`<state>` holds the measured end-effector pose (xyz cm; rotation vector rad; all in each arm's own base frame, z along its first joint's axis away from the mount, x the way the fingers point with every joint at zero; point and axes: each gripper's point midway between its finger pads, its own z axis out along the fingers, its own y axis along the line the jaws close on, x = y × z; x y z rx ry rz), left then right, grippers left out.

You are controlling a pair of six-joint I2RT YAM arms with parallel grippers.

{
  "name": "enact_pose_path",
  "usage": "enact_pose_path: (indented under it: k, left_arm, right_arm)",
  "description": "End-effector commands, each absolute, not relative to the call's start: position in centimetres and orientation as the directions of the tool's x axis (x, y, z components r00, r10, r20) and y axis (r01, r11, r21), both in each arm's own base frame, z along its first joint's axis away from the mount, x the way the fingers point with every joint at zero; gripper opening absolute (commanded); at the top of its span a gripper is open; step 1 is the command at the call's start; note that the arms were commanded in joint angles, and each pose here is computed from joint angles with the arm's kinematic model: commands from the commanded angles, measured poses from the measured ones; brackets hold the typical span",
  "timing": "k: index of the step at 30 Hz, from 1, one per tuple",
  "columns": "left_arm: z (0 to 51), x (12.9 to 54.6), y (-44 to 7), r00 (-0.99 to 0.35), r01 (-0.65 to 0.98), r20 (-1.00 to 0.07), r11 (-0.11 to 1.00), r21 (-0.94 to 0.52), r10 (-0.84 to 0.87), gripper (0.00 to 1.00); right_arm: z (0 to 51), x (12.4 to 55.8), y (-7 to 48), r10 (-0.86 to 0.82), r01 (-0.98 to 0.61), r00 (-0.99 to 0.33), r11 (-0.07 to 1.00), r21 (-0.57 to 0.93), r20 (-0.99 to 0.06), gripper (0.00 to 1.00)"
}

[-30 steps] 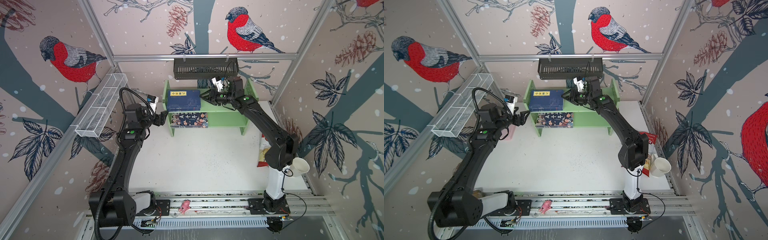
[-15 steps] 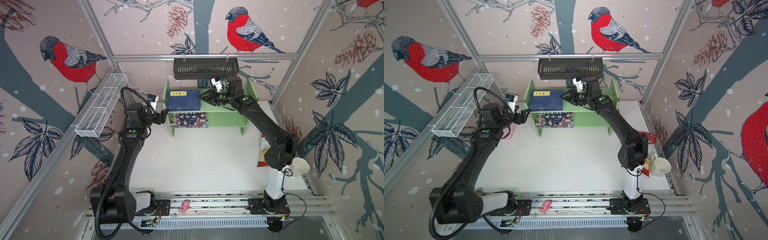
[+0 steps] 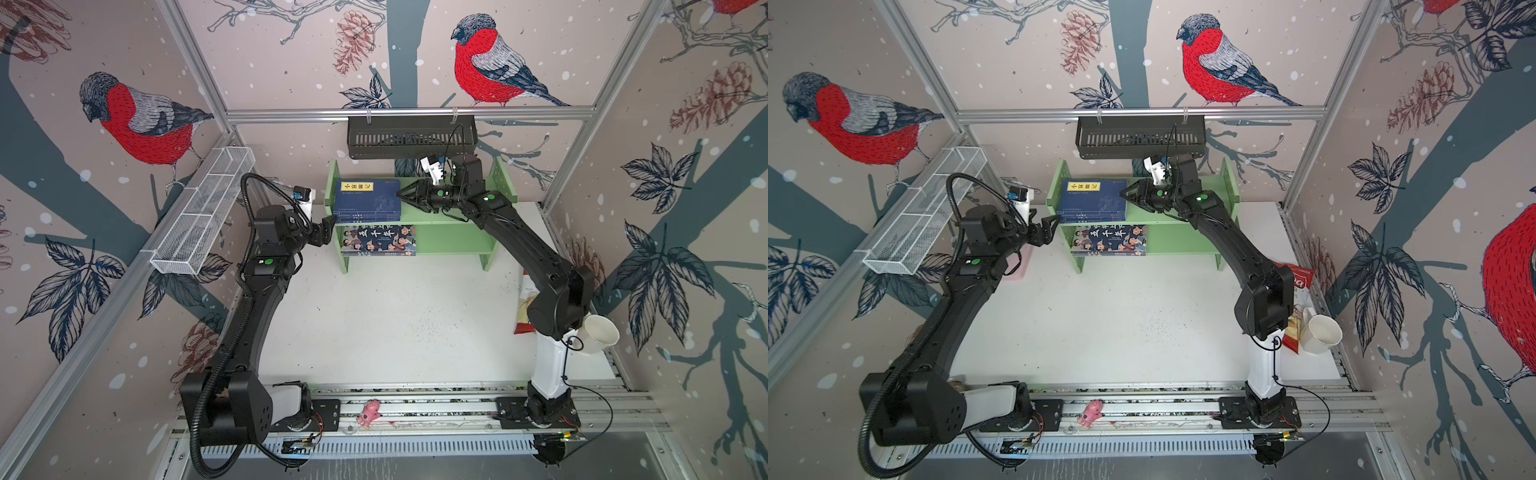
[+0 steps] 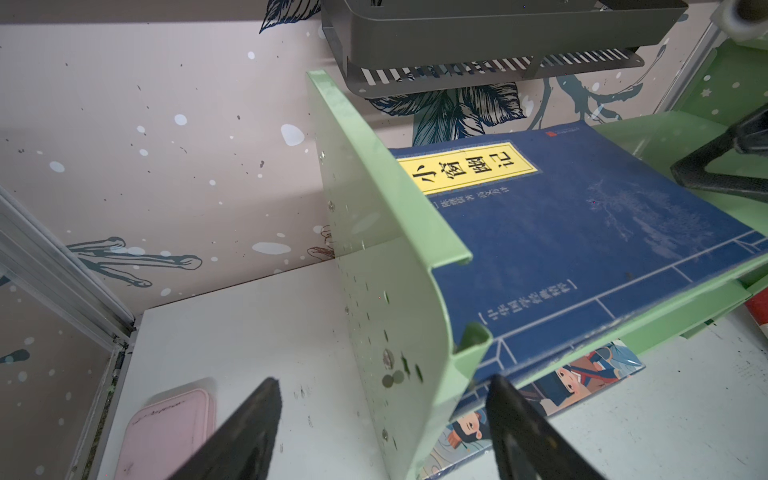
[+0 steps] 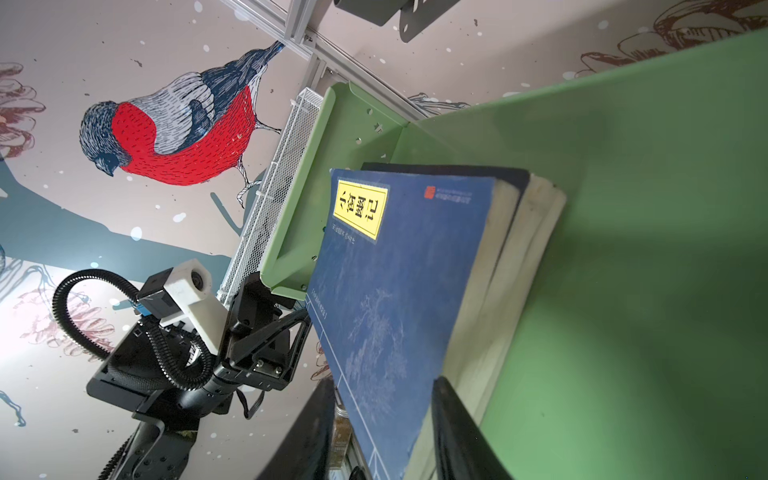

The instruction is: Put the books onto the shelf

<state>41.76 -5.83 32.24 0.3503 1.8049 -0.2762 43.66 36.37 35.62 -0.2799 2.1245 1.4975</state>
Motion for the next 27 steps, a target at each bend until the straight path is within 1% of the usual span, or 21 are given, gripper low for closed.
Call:
enact_pose_path:
  k: [1, 18, 27]
  left_arm:
    - [33.2, 42.2, -5.8, -0.194, 0.373, -0.977, 0.928, 0.009, 0.087, 0.78]
    - [33.2, 42.5, -6.1, -0.194, 0.380, -0.978, 0.925, -0.007, 0.073, 0.80]
    - [33.6, 42.2, -6.3, -0.194, 0.388, -0.979, 0.922, -0.017, 0.064, 0.81]
  right_arm:
    - [36.8, 43.6, 36.7, 0.124, -0.490, -0.824, 0.336, 0.804, -0.553, 0.41]
    - [36.5, 43.7, 36.8, 0.117, -0.484, -0.830, 0.337, 0.808, -0.546, 0.41]
    - [36.0, 44.6, 37.0, 0.111, -0.479, -0.835, 0.334, 0.812, -0.538, 0.41]
